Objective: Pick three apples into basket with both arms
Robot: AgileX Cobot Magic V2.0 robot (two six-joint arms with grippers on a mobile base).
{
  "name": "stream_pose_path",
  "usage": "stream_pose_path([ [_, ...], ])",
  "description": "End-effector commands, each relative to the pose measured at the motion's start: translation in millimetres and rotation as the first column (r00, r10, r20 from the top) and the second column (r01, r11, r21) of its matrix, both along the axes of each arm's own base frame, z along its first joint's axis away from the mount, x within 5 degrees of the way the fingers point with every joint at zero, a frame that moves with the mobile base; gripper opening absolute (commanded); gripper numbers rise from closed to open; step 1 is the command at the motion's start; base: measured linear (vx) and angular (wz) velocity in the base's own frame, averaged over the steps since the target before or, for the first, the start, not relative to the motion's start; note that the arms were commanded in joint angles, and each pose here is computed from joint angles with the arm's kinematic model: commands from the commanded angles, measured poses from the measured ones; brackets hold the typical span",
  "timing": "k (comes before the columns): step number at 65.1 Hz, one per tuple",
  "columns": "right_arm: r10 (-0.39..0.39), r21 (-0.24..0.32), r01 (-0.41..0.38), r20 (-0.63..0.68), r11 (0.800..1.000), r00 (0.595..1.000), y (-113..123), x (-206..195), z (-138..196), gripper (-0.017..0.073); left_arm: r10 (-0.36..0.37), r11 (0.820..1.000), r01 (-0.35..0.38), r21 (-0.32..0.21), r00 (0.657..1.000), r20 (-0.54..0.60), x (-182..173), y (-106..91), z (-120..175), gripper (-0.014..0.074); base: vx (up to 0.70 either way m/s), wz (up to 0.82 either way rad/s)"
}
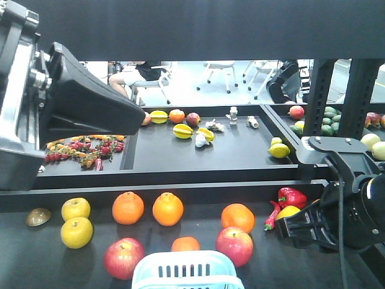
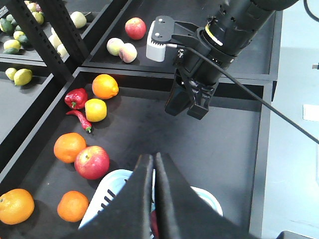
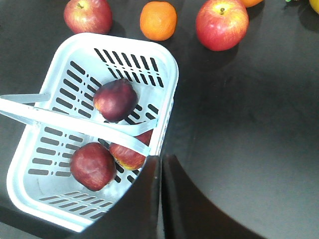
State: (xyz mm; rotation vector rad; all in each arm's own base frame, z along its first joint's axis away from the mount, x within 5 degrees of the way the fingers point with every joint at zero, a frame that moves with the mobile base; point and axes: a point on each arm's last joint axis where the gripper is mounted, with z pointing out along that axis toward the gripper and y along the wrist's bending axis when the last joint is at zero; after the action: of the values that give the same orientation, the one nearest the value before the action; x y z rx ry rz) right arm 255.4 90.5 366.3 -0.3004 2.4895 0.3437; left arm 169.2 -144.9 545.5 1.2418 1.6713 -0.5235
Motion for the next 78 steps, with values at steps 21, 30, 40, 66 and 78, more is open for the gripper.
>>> stream_pose_path([
  [21, -0.009, 0.034, 0.006, 0.097, 0.999, 0.995, -2, -3, 20, -0.0001, 0.115, 0.990, -0.087, -0.110, 0.952, 0.284, -36, 33.9, 38, -0.0008, 0.00, 0.00],
  [30, -0.009, 0.034, 0.006, 0.097, 0.999, 0.995, -2, -3, 20, -0.0001, 0.378, 0.900, -0.265, -0.347, 0.869, 0.318, -50, 65.9, 46, -0.0008, 0.00, 0.00],
  [40, -0.009, 0.034, 0.006, 0.097, 0.999, 0.995, -2, -3, 20, -0.0001, 0.599, 0.760, -0.405, -0.509, 0.740, 0.306, -64, 97.3, 24, -0.0008, 0.00, 0.00],
  [66, -0.009, 0.034, 0.006, 0.097, 0.999, 0.995, -2, -3, 20, -0.0001, 0.893, 0.446, -0.702, -0.556, 0.393, 0.220, -103, 144.4, -180, -0.0008, 0.00, 0.00],
  [78, -0.009, 0.034, 0.006, 0.097, 0.999, 0.995, -2, -3, 20, -0.0001, 0.932, 0.272, -0.702, -0.658, 0.361, -0.001, -114, 149.4, -265, -0.0008, 0.00, 0.00],
])
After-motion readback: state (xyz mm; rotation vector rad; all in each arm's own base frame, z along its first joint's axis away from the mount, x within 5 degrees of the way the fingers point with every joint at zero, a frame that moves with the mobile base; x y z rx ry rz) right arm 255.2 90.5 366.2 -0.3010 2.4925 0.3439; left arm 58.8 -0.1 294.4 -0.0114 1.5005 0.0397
